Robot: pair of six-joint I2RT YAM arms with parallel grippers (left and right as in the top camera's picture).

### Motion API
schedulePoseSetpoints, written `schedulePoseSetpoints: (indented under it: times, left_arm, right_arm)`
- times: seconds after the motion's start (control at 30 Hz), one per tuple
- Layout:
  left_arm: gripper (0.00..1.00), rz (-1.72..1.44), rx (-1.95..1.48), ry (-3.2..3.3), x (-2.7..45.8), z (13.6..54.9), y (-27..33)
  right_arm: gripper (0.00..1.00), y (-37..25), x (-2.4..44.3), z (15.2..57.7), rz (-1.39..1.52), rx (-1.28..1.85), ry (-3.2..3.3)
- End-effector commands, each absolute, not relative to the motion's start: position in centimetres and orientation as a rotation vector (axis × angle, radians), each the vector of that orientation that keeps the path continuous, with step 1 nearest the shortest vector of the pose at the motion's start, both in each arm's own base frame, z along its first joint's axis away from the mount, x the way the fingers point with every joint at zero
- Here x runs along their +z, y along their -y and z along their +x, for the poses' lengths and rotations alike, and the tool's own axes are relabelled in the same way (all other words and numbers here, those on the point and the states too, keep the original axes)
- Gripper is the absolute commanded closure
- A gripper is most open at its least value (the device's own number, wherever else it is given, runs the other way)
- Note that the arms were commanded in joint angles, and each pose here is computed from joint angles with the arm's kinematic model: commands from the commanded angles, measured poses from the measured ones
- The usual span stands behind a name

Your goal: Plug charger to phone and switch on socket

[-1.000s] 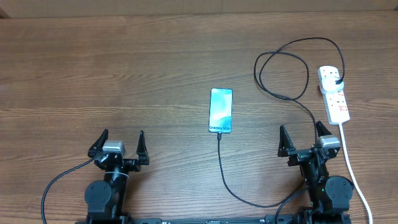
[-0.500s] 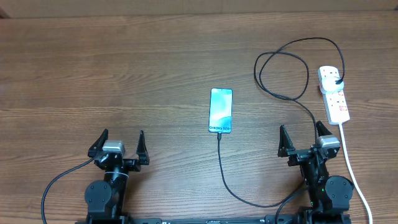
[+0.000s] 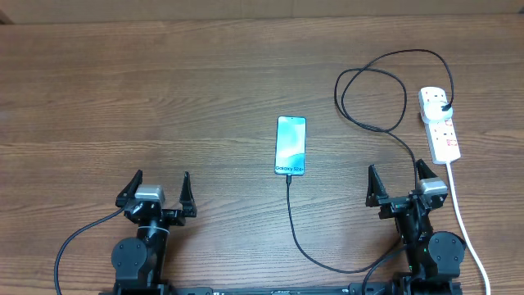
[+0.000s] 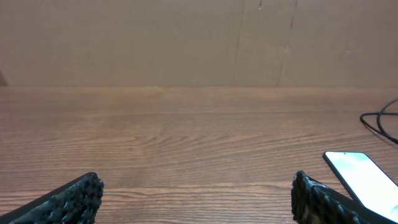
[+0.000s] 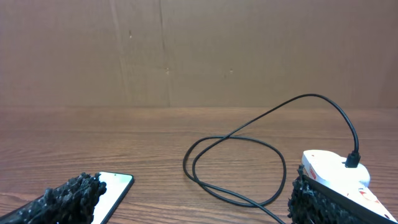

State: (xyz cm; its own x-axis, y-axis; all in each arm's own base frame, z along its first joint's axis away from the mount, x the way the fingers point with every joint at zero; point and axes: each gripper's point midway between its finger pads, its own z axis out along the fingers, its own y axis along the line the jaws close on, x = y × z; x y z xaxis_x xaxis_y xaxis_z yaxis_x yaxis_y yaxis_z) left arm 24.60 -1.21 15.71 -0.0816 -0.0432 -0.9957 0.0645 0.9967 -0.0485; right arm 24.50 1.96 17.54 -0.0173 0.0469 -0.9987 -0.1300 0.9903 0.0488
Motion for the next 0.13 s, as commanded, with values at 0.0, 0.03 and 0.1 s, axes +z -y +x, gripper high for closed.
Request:
schedulePoseSetpoints:
  times: [0.0,0.03,0.1]
  left_arm:
    - [0.00,0.029,-0.061,-1.645,15.65,24.59,1.03]
    - [0.00,0.029,-0.061,-1.645,15.65,24.59,1.04]
    - [0.00,0.029,-0.061,-1.645,15.65,24.59,1.04]
  right_arm:
    - [0.00,-2.03,17.30,24.51,-0.070,0.138,-1.581]
    - [0.00,-2.03,17.28,24.51,-0.070,0.138,-1.582]
    - [0.00,-2.03,17.27,24.51,-0.070,0.139,-1.582]
